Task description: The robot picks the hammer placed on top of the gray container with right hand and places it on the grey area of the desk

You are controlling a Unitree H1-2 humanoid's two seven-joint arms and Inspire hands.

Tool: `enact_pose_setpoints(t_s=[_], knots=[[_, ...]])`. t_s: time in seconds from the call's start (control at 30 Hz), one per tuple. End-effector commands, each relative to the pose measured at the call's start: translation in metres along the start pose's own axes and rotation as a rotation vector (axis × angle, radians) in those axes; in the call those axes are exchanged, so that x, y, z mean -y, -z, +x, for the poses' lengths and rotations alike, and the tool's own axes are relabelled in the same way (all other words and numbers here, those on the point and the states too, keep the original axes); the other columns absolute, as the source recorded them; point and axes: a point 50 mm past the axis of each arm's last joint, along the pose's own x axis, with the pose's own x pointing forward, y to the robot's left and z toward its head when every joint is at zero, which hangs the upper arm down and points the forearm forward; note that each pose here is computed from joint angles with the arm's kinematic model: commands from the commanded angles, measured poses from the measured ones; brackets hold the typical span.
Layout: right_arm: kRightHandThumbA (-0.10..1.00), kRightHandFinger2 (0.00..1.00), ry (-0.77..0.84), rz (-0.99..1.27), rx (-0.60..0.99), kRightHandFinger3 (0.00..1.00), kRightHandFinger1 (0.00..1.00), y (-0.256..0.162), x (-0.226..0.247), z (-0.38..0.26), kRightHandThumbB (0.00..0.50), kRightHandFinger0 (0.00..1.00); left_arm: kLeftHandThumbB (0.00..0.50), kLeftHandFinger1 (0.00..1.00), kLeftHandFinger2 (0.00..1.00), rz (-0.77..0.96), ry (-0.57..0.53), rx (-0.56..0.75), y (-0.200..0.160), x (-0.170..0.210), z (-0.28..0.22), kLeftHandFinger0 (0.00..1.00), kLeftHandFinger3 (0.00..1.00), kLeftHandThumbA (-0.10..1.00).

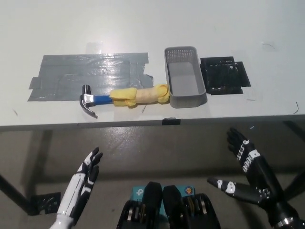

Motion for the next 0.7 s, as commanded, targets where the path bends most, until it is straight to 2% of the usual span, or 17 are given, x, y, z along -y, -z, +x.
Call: enact_pose_setpoints(t_s=[0.0, 0.07, 0.13, 0.23, 0.33, 0.37, 0.5, 0.67], knots=[[0.99, 1.00, 0.024, -0.018, 0.088, 1.00, 1.00, -0.001, -0.006, -0.012, 0.118, 1.00, 0.125, 1.00, 1.00, -0.007, -0.043, 0.078, -0.009, -0.003, -0.012, 1.00, 1.00, 1.00], [0.99, 1.00, 0.029, -0.029, 0.076, 1.00, 1.00, 0.003, -0.007, -0.018, 0.121, 1.00, 0.123, 1.00, 1.00, -0.008, -0.036, 0.065, -0.006, -0.001, -0.017, 1.00, 1.00, 1.00], [1.00, 1.00, 0.032, -0.046, 0.064, 1.00, 1.00, 0.005, -0.008, -0.022, 0.154, 1.00, 0.119, 1.00, 1.00, -0.009, -0.033, 0.057, -0.004, 0.001, -0.020, 1.00, 1.00, 1.00], [1.00, 1.00, 0.022, -0.055, 0.059, 1.00, 1.00, 0.007, -0.009, -0.025, 0.150, 1.00, 0.122, 1.00, 1.00, 0.002, -0.037, 0.051, -0.002, 0.001, -0.022, 1.00, 1.00, 1.00], [1.00, 1.00, 0.012, -0.058, 0.053, 1.00, 1.00, 0.010, -0.010, -0.026, 0.170, 1.00, 0.121, 1.00, 1.00, 0.001, -0.040, 0.035, 0.000, 0.002, -0.027, 1.00, 1.00, 1.00], [1.00, 1.00, 0.006, -0.064, 0.051, 1.00, 1.00, 0.011, -0.009, -0.024, 0.189, 1.00, 0.107, 1.00, 1.00, 0.006, -0.038, 0.037, 0.000, 0.001, -0.027, 1.00, 1.00, 1.00], [1.00, 1.00, 0.004, -0.073, 0.044, 1.00, 1.00, 0.012, -0.009, -0.024, 0.187, 1.00, 0.088, 1.00, 1.00, 0.004, -0.040, 0.044, 0.002, 0.001, -0.028, 1.00, 1.00, 1.00], [1.00, 1.00, 0.002, -0.074, 0.033, 1.00, 1.00, 0.013, -0.010, -0.023, 0.200, 1.00, 0.102, 1.00, 1.00, -0.008, -0.042, 0.045, 0.004, 0.002, -0.029, 1.00, 1.00, 0.98]])
